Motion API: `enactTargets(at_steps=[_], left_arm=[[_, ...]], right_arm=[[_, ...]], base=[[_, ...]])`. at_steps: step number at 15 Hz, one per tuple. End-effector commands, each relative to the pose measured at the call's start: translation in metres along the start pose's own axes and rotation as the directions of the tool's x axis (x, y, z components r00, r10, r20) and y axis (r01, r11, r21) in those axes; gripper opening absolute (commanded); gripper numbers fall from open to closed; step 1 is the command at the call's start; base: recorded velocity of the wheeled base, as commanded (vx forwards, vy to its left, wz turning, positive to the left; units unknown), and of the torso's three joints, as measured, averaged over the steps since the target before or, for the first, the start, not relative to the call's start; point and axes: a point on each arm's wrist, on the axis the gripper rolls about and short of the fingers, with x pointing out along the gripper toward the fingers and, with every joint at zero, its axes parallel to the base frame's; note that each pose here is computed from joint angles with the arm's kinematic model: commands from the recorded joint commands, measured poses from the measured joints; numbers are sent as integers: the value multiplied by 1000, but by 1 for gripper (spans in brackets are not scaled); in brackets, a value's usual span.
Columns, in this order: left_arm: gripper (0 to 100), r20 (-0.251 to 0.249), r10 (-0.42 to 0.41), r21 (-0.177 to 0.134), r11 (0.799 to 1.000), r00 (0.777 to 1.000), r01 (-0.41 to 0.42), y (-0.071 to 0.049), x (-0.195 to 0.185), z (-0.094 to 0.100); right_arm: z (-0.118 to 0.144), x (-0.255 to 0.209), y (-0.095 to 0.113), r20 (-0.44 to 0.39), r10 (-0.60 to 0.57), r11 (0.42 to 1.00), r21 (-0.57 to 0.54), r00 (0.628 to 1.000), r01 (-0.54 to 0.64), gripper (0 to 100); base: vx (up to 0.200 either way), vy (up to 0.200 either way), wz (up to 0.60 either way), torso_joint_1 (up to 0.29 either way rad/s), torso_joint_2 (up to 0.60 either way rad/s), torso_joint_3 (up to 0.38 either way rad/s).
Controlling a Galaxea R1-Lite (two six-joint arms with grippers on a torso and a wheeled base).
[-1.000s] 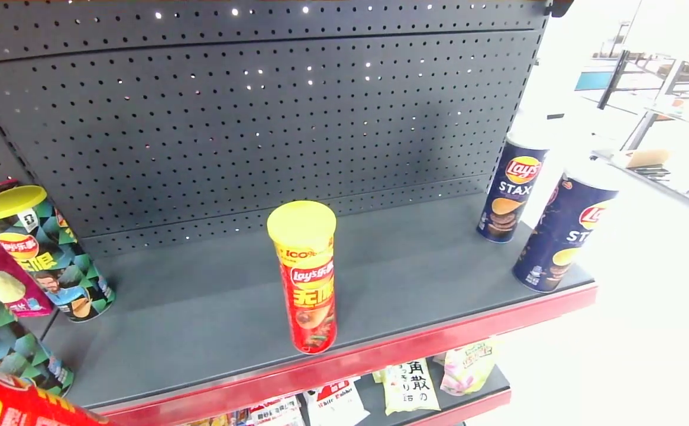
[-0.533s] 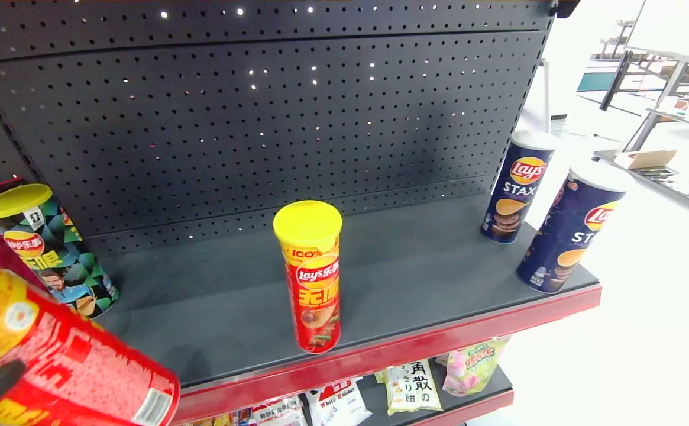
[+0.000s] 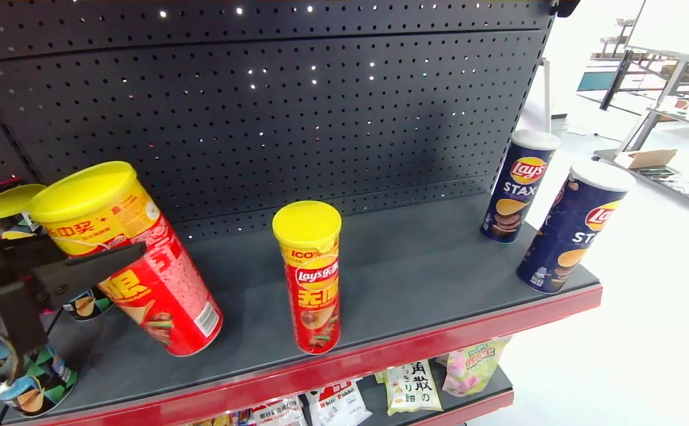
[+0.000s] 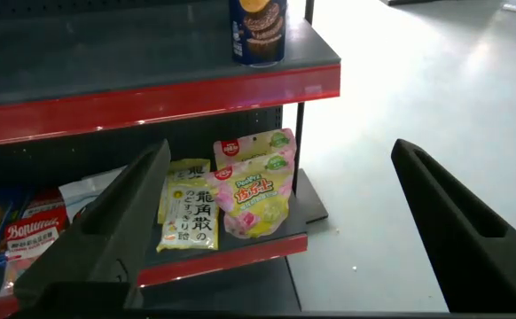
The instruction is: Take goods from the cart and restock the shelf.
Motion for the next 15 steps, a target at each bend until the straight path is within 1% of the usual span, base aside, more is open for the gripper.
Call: enactTargets(at_steps=[1, 3, 5, 9, 11, 14, 15], left_arm=[[0, -58, -10, -19, 1000, 998, 9, 9, 28, -3], [0, -44, -11, -14, 1000, 999, 10, 13, 42, -1], [0, -45, -33, -8, 999, 998, 33, 10, 51, 4], [0, -61, -24, -12, 1000, 998, 24, 12, 60, 4], [0, -84, -26, -23, 999, 996, 24, 14, 68, 0], [0, -95, -31, -24, 999, 995, 29, 19, 84, 4], [0, -100, -41, -22, 999, 994, 39, 19, 90, 5]], right_arm=[[0, 0, 0, 1, 1, 1000, 0, 1000, -1, 100], [0, 0, 0, 1, 1, 1000, 0, 1000, -1, 100], [0, 0, 0, 0, 1, 1000, 0, 1000, -1, 100], [0, 0, 0, 1, 1, 1000, 0, 1000, -1, 100], [0, 0, 0, 1, 1, 1000, 0, 1000, -1, 100], [0, 0, 0, 1, 1, 1000, 0, 1000, -1, 100], [0, 0, 0, 1, 1, 1000, 0, 1000, -1, 100]], base=[[0, 0, 0, 0, 0, 0], [0, 0, 0, 0, 0, 0], [0, 0, 0, 0, 0, 0], [0, 0, 0, 0, 0, 0], [0, 0, 0, 0, 0, 0], [0, 0, 0, 0, 0, 0], [0, 0, 0, 0, 0, 0]])
